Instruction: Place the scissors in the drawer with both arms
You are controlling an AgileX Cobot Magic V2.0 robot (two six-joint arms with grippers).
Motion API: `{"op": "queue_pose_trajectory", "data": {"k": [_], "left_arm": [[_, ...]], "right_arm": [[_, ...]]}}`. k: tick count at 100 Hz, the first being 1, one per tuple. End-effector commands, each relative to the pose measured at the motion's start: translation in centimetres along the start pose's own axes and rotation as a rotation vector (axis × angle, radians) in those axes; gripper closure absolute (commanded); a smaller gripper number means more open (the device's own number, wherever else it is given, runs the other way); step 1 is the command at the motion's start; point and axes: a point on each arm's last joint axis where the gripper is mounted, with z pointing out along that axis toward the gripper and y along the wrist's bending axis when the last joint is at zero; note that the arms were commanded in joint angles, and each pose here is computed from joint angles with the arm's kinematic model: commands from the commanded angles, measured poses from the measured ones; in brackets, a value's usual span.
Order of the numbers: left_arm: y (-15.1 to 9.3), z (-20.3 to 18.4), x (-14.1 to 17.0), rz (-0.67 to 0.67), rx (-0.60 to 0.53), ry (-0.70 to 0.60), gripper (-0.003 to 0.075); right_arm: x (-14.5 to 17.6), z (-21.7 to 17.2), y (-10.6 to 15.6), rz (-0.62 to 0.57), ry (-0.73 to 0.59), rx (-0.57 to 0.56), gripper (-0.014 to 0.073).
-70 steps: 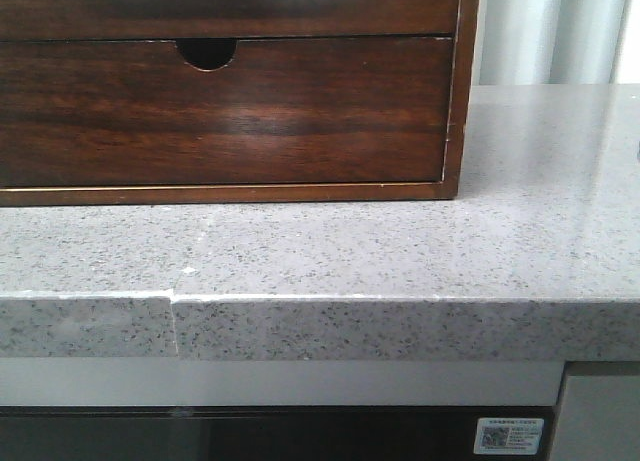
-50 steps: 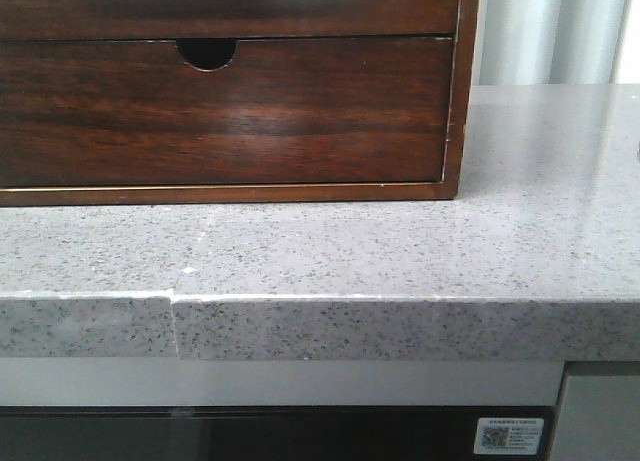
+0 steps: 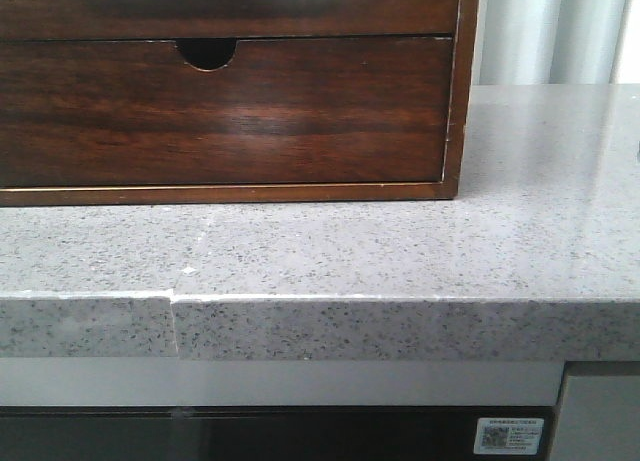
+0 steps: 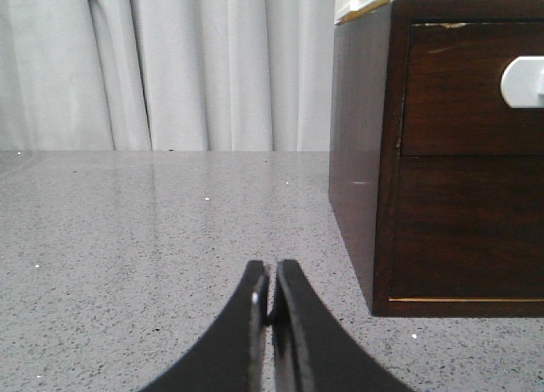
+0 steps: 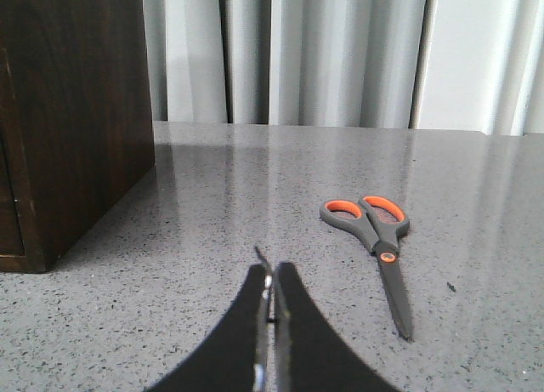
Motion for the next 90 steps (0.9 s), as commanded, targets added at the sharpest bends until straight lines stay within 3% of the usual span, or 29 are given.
{"op": "queue_pose_trajectory", "data": {"k": [1, 22, 36, 60, 90], "left_arm": [[0.0, -0.2, 0.3, -0.017, -0.006, -0.074, 0.0741], [0.1, -0.2, 0.1, -0.017, -0.007, -0.095, 0.0741], [0.1, -0.4, -1.6, -0.051, -0.007, -0.144, 0.0741], [0.0, -1.3, -7.6, -0.117, 0.017, -0.186, 0.0741], [-0.3, -0.3, -14.6, -0.114, 0.053, -0.033, 0.0741]], "right_arm": [[-0.3, -0.2, 0.1, -0.016, -0.088, -0.004, 0.0664], [-0.3, -0.2, 0.1, -0.007, -0.088, -0.004, 0.0664], [-1.7, -0.3, 0.0, 0.05, -0.096, 0.0, 0.0664], [-6.4, -1.1, -0.2, 0.071, -0.022, 0.011, 0.0664], [-13.1, 0.9, -0.6, 0.02, 0.155, 0.031, 0.0664]]}}
